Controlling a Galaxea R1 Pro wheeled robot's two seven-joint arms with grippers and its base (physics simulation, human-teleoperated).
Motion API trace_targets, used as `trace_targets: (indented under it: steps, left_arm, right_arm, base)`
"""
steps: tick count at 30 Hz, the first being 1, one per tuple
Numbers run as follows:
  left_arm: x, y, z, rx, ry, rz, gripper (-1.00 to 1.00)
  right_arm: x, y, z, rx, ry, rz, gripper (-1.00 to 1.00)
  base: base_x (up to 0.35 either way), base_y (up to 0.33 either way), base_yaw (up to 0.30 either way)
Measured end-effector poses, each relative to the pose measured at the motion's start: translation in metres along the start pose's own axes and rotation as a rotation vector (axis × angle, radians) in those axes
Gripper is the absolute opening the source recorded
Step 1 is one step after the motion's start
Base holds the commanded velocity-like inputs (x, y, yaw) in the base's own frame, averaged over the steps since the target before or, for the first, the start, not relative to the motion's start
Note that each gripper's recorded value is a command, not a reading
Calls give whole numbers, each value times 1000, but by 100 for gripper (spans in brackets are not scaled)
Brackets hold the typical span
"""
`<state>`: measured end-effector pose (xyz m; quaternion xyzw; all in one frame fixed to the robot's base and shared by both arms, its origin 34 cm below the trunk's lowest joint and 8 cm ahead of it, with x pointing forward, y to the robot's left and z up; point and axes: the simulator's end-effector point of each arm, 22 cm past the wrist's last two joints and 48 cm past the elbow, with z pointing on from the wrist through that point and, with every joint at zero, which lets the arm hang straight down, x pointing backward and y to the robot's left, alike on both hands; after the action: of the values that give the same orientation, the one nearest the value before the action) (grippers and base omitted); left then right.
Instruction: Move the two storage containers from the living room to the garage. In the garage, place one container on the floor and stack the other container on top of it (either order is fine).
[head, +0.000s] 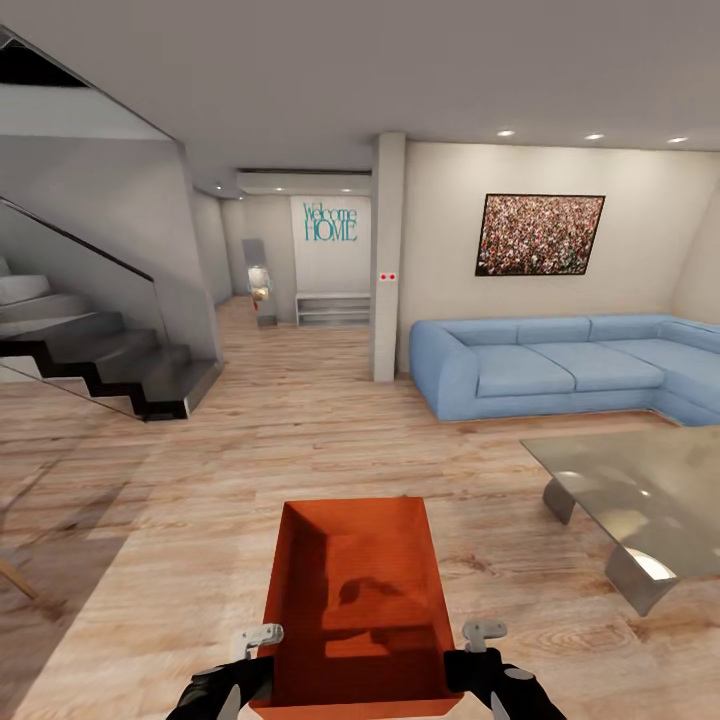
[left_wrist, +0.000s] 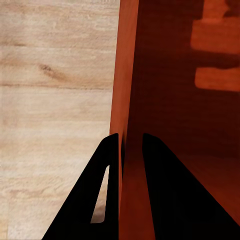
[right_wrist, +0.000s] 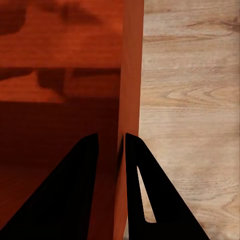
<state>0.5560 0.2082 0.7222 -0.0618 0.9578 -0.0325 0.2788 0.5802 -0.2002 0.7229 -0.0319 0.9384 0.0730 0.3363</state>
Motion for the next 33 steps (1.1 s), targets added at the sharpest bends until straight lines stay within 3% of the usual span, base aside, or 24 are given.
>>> trace_targets:
  steps: [19,33]
  left_arm:
    - [-5,-1,-15,0,1,0,-100]
    - [-5,-1,-16,-1,1,1,-100]
  right_arm:
    - [-7,2,-15,0,1,0,-100]
    - [-7,3,-15,0,1,0,-100]
  base:
    - [3,0,4]
    - [307,0,226]
